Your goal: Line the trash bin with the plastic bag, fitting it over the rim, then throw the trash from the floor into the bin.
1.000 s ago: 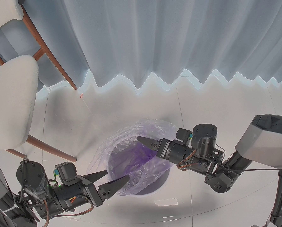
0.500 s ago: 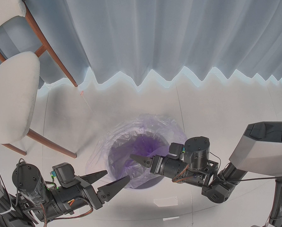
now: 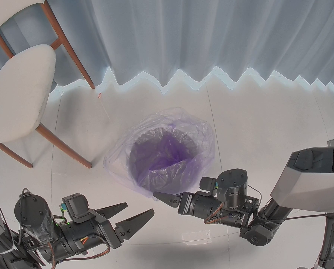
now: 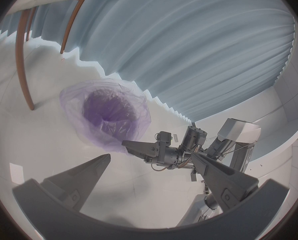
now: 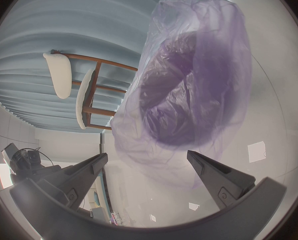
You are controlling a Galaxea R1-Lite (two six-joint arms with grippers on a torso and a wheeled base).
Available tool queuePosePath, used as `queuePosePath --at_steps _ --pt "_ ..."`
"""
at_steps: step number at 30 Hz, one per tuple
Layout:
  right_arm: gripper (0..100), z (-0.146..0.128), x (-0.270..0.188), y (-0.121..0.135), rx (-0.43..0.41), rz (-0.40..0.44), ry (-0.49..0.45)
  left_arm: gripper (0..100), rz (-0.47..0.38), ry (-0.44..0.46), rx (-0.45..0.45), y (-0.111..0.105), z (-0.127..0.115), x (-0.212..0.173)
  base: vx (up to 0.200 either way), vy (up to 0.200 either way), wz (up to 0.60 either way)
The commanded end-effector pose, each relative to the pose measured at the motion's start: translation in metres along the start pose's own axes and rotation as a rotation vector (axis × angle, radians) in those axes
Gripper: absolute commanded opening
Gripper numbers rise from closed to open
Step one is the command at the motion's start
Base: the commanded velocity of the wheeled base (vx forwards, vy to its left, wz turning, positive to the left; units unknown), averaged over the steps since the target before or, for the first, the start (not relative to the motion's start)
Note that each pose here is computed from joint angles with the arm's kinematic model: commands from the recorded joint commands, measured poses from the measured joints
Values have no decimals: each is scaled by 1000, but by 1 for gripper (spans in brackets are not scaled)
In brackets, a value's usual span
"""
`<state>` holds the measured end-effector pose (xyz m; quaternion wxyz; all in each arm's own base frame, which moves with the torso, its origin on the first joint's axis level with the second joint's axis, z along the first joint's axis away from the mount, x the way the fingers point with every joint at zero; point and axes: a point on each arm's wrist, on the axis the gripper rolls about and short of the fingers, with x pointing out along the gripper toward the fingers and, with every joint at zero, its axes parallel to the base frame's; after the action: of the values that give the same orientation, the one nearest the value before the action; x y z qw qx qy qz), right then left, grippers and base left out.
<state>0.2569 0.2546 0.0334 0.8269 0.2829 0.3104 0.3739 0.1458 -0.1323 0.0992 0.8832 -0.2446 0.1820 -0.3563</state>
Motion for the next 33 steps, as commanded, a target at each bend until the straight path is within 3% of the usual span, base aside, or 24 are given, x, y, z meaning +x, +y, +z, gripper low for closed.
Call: queuePosePath --at_steps 1,5,9,12,20,27,31,33 --pt "100 -2 2 -3 1 -7 7 100 -3 10 -14 1 -1 0 0 0 0" --pt "100 -6 4 -7 5 -20 17 100 -5 71 -135 7 -7 6 0 0 0" --pt "100 -12 7 -13 8 -38 32 100 57 87 -155 23 -9 15 0 0 0" --pt "100 -15 10 -18 9 -59 31 100 102 84 -157 34 -8 16 0 0 0" --pt "100 -34 23 -41 -8 -128 65 100 123 36 -159 39 1 14 0 0 0" --pt "100 -54 45 -75 -96 -246 -11 100 131 53 -126 40 -2 15 0 0 0" --pt "100 -53 46 -75 -124 -253 -24 100 158 70 -106 45 -7 21 0 0 0" --pt "100 -45 39 -61 -150 -200 -74 100 193 69 -71 49 -9 24 0 0 0"
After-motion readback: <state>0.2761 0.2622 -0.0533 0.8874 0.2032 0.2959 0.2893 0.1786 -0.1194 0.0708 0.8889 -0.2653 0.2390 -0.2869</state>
